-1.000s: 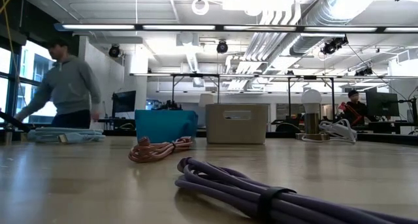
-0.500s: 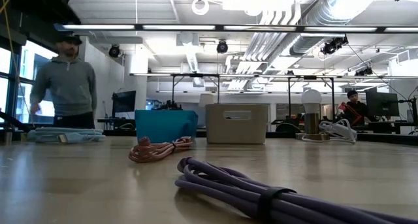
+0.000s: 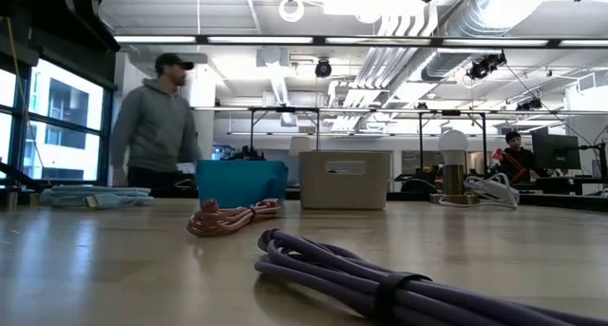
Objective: Pick & Place USB Port
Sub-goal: Put the blue HDMI into the white bin
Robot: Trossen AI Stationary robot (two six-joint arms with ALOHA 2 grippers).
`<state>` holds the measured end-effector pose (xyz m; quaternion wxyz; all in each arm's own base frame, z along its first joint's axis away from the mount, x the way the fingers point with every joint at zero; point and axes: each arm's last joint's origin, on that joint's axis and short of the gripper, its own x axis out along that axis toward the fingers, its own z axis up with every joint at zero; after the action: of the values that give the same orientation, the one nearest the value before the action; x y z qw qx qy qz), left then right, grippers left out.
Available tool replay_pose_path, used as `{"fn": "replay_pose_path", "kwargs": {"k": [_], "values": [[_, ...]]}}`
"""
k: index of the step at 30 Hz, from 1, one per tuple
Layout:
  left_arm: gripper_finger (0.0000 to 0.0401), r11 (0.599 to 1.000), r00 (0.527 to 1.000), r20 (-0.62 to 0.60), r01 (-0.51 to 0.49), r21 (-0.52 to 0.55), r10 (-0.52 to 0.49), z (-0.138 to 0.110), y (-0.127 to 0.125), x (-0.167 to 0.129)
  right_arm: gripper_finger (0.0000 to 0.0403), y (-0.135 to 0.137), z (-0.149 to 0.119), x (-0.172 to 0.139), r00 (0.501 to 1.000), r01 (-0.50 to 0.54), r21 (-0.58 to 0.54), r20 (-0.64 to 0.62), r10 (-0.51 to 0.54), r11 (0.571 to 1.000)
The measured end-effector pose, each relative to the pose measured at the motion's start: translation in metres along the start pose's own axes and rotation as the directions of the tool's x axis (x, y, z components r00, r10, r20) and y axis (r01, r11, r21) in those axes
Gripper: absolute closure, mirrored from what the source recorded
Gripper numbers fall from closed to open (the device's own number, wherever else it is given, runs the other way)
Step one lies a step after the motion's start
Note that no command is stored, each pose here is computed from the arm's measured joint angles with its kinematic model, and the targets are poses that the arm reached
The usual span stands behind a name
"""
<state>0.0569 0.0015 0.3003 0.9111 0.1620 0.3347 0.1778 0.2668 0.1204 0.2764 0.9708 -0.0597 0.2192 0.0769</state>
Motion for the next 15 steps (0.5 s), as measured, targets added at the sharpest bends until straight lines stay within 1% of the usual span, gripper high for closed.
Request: {"fn": "replay_pose_path", "kwargs": {"k": [3,6,9,12,15], "values": [[0.0206,1.0,0.999,-0.044,-0.029,-0.008,0.028,0.0,-0.001,0.002,0.0144,0.0,0.0,0.0,1.0,0.0,0.003,0.0,0.0,1.0],[0.0206,0.999,0.997,-0.058,-0.046,-0.023,0.045,0.001,-0.001,0.002,0.0144,0.0,0.0,0.0,1.0,0.0,0.003,-0.002,0.0,1.0],[0.0206,1.0,0.996,-0.088,0.01,-0.015,-0.011,-0.002,-0.002,0.002,0.0144,0.0,0.0,0.0,1.0,-0.001,0.007,-0.002,0.001,1.0],[0.0206,0.998,0.978,-0.201,0.056,-0.027,-0.061,-0.013,-0.002,0.0,0.0144,0.0,0.0,0.0,1.0,-0.001,0.007,-0.002,0.001,1.0],[0.0206,0.996,0.952,-0.297,0.048,-0.08,-0.07,-0.022,-0.001,-0.002,0.0144,0.0,0.0,0.0,1.0,-0.001,0.006,-0.001,0.001,1.0]]}}
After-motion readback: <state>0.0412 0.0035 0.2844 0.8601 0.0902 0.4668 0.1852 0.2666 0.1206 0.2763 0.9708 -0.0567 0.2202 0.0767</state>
